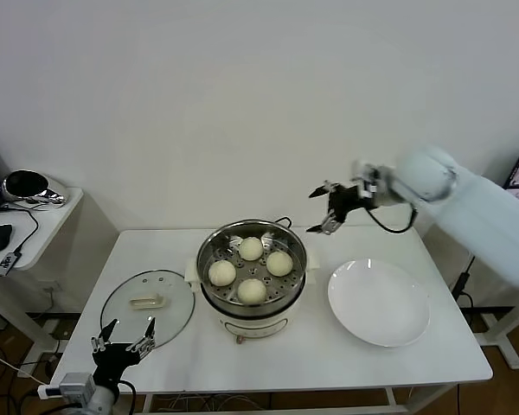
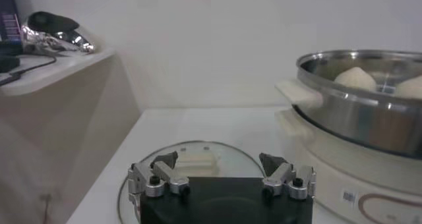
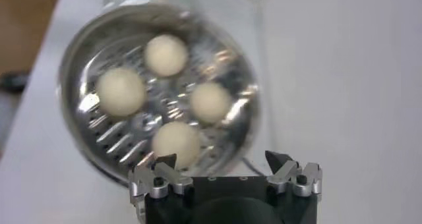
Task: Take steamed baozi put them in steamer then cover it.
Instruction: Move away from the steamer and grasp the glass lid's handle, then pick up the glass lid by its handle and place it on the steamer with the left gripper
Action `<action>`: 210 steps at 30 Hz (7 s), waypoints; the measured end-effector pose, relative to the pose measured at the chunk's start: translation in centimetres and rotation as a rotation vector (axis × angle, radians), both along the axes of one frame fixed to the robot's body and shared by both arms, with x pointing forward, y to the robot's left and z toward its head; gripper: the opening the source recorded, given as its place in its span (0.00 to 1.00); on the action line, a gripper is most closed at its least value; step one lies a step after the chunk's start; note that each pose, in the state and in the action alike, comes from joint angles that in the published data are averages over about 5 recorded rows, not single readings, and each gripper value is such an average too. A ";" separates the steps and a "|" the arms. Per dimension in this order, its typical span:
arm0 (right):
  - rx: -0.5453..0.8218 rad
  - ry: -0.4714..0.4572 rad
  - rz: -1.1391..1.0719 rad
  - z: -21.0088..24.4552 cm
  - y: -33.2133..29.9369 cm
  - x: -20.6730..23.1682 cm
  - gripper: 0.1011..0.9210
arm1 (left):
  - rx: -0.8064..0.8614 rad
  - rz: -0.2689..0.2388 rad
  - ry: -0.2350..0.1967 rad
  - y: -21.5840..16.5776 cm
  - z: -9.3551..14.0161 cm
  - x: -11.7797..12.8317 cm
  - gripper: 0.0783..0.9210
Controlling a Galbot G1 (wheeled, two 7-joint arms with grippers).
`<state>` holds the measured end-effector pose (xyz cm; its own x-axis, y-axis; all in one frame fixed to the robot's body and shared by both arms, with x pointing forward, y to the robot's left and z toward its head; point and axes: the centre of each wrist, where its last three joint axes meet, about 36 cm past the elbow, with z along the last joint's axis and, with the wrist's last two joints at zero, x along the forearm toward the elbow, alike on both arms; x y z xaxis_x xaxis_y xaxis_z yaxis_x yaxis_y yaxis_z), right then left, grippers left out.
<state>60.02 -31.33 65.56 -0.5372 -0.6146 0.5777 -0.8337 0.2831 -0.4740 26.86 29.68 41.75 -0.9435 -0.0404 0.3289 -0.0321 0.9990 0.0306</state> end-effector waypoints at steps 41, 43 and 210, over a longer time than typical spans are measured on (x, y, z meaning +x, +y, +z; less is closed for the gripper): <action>0.968 -0.285 -0.962 -28.8 -4.7 -26.8 0.88 | 0.909 -0.094 -0.165 1.5 -4.3 4.0 0.88; 0.974 -0.290 -0.982 -29.0 -4.7 -27.3 0.88 | 1.050 -0.096 -0.189 1.8 -5.8 4.5 0.88; 0.903 -0.313 -1.141 -30.7 -3.4 -30.0 0.88 | 1.369 0.145 0.034 -10.3 5.1 13.6 0.07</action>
